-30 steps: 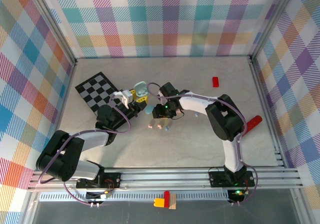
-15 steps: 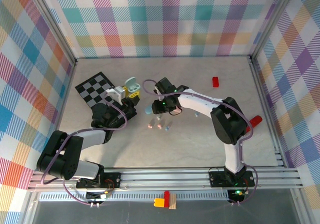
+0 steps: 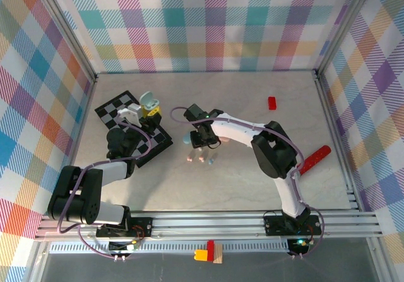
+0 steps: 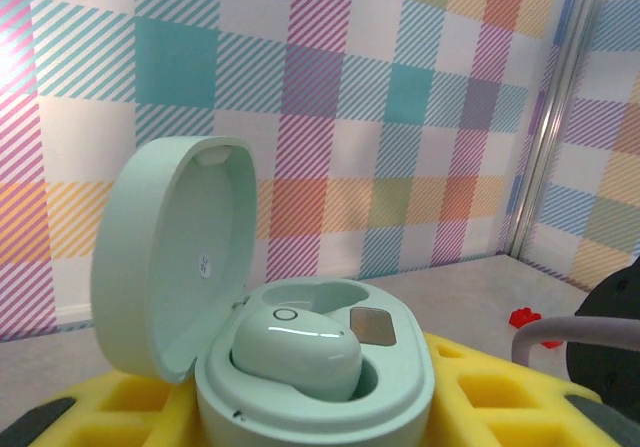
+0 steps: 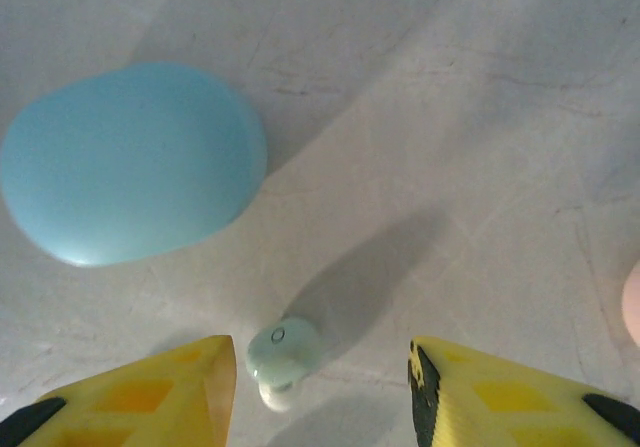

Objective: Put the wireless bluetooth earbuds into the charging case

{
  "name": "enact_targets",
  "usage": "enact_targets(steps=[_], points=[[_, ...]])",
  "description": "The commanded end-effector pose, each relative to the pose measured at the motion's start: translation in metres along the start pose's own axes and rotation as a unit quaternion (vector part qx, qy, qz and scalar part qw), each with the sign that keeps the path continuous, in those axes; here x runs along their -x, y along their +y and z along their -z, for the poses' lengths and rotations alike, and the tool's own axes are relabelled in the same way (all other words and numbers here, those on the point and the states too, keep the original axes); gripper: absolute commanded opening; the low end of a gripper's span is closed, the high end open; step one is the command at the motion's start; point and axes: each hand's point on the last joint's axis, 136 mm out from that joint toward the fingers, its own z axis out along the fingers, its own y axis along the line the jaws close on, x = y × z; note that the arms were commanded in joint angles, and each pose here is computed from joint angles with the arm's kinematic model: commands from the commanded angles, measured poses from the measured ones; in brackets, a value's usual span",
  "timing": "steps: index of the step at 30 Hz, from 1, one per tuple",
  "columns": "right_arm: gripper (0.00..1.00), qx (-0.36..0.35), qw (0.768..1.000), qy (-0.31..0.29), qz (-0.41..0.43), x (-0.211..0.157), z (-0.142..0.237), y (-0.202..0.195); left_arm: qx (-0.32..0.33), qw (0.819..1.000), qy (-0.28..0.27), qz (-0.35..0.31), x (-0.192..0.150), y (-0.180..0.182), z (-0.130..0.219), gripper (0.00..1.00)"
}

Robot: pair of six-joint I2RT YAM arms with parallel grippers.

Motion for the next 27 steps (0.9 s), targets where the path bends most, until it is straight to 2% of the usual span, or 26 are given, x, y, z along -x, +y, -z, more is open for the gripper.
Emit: enact_targets(steps=[1,9,27], points=[[0.49,-0.046,0.999,0.008,0.006,-0.004,-0.005,-0.005,-0.007,0.999,-0.033,-0.004,0.021,-0.001,-0.001,0.43],[0.51,-0.038,0.998,0.028,0.044,-0.013,-0.013,0.008,-0.007,0.999,-0.033,-0.005,0.021,0.0,-0.001,0.43],[0.5,-0.1,0.993,0.044,0.049,-0.036,0.002,-0.021,-0.001,0.999,-0.035,-0.002,0.022,0.002,0.002,0.43]])
